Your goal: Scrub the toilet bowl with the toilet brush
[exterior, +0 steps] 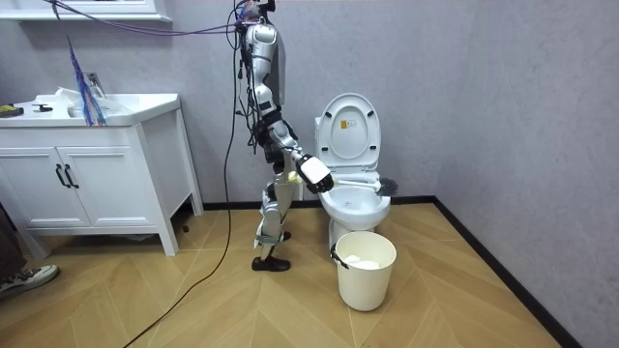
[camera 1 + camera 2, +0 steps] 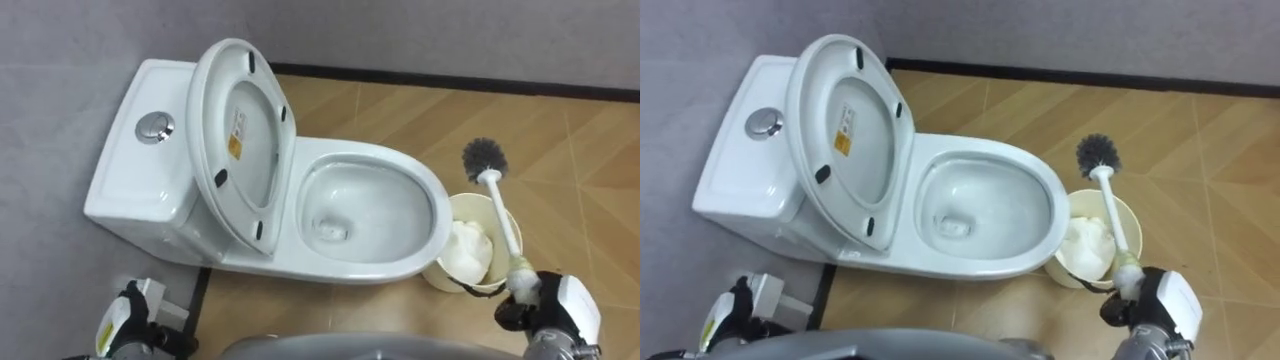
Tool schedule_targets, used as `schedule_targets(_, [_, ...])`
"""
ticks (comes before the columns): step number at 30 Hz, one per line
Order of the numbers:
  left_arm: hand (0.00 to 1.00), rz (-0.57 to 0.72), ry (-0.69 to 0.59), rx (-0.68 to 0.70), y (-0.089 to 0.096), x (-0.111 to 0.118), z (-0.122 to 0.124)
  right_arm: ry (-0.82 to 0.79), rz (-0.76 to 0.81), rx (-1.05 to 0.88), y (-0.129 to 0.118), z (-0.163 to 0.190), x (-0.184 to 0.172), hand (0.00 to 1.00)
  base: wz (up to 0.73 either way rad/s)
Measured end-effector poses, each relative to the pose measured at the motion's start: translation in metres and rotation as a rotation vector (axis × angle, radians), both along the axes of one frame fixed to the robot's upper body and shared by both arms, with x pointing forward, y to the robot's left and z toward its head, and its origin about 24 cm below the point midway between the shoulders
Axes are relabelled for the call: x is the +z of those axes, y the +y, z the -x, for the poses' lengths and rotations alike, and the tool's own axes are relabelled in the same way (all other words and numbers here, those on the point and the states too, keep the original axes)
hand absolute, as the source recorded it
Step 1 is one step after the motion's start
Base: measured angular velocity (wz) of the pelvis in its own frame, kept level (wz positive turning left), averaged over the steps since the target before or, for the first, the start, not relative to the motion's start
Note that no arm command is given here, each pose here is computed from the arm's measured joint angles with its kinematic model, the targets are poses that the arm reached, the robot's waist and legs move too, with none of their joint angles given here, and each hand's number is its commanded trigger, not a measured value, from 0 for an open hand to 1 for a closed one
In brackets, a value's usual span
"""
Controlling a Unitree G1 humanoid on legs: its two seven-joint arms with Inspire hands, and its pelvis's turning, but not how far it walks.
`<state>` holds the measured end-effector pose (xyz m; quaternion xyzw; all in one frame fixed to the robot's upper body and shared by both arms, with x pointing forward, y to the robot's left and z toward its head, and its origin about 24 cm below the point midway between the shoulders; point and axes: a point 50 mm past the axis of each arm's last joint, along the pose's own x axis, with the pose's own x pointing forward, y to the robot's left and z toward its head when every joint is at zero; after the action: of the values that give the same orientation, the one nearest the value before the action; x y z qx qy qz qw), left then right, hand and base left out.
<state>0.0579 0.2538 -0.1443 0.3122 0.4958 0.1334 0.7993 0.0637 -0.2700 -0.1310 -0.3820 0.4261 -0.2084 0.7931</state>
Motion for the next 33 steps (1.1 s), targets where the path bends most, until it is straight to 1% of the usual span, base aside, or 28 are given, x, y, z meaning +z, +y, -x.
schedule_targets(7, [0.00, 0.014, 0.059, 0.009, -0.001, -0.005, 0.012, 0.022, -0.001, -0.113, -0.002, 0.018, -0.004, 1.00, -0.06])
schedule_targets(9, [0.00, 0.014, 0.066, 0.010, -0.001, -0.006, 0.014, 0.046, -0.001, -0.134, -0.003, 0.025, -0.006, 0.00, 0.07])
schedule_targets(14, [0.00, 0.014, 0.080, 0.015, -0.001, -0.006, 0.020, 0.052, -0.011, -0.175, -0.003, 0.030, -0.008, 0.00, 0.03])
schedule_targets(21, [0.00, 0.010, 0.111, 0.021, -0.001, -0.008, 0.028, 0.066, -0.016, -0.178, -0.001, 0.032, -0.009, 0.00, 0.00])
schedule_targets(26, [0.00, 0.017, 0.122, 0.021, -0.002, -0.009, 0.030, 0.116, -0.019, -0.187, 0.000, 0.040, -0.013, 0.00, 0.00])
schedule_targets(33, [0.00, 0.041, 0.146, 0.018, -0.003, -0.011, 0.031, 0.099, -0.022, -0.177, 0.000, 0.036, -0.013, 0.00, -0.02])
